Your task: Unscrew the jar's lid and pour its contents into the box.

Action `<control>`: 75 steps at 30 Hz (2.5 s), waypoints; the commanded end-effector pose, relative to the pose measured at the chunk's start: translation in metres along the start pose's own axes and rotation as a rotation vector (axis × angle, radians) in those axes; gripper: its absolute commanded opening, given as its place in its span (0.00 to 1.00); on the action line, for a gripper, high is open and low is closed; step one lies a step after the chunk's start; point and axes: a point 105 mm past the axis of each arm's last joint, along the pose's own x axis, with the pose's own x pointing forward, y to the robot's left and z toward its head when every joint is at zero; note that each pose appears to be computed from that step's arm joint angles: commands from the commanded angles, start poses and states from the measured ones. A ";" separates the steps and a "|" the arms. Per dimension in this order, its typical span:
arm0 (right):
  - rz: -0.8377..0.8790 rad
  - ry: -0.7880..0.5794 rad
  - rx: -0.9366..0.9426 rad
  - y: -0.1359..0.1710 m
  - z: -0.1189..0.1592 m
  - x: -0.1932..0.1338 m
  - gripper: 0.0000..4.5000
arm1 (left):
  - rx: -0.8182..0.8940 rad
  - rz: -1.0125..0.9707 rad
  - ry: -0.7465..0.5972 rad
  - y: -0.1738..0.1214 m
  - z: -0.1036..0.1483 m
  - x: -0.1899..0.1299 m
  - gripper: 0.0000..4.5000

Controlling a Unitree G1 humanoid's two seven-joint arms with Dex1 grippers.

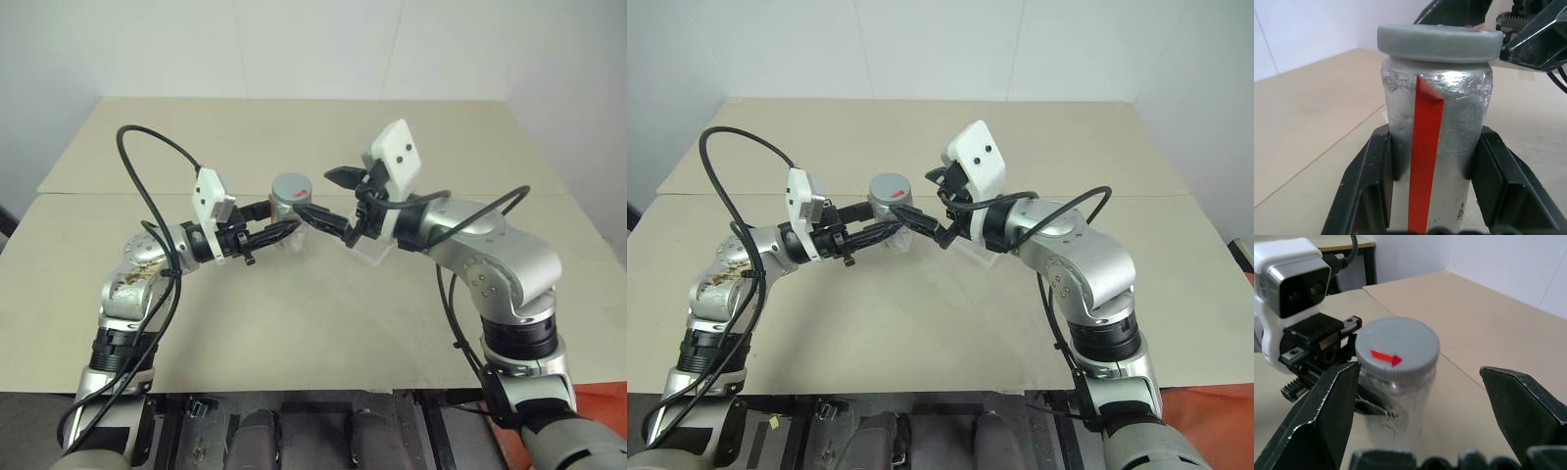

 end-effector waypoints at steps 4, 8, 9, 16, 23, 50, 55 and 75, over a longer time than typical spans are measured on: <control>-0.076 -0.053 -0.031 -0.016 0.014 -0.012 0.99 | 0.054 -0.041 -0.056 -0.010 0.020 -0.003 0.41; -0.080 -0.057 -0.031 -0.017 0.015 -0.013 0.99 | 0.051 -0.050 -0.054 -0.013 0.019 -0.005 0.41; -0.079 -0.059 -0.030 -0.017 0.016 -0.013 0.99 | 0.050 -0.054 -0.053 -0.014 0.019 -0.005 0.41; -0.014 -0.040 -0.051 -0.010 0.015 -0.019 0.99 | 0.049 -0.003 -0.042 -0.005 0.017 -0.007 0.41; 0.152 -0.088 -0.059 0.013 0.021 -0.028 0.99 | 0.040 -0.010 -0.045 0.000 0.014 -0.001 0.41; 0.101 -0.143 -0.023 0.013 0.039 0.014 0.99 | 0.037 -0.080 -0.071 -0.011 0.015 0.017 0.41; 0.065 -0.124 -0.022 0.004 0.034 0.012 0.99 | 0.040 -0.077 -0.070 -0.011 0.015 0.015 0.41; 0.019 -0.081 -0.037 -0.008 0.023 -0.001 0.99 | 0.068 -0.073 -0.069 -0.008 0.024 0.002 0.41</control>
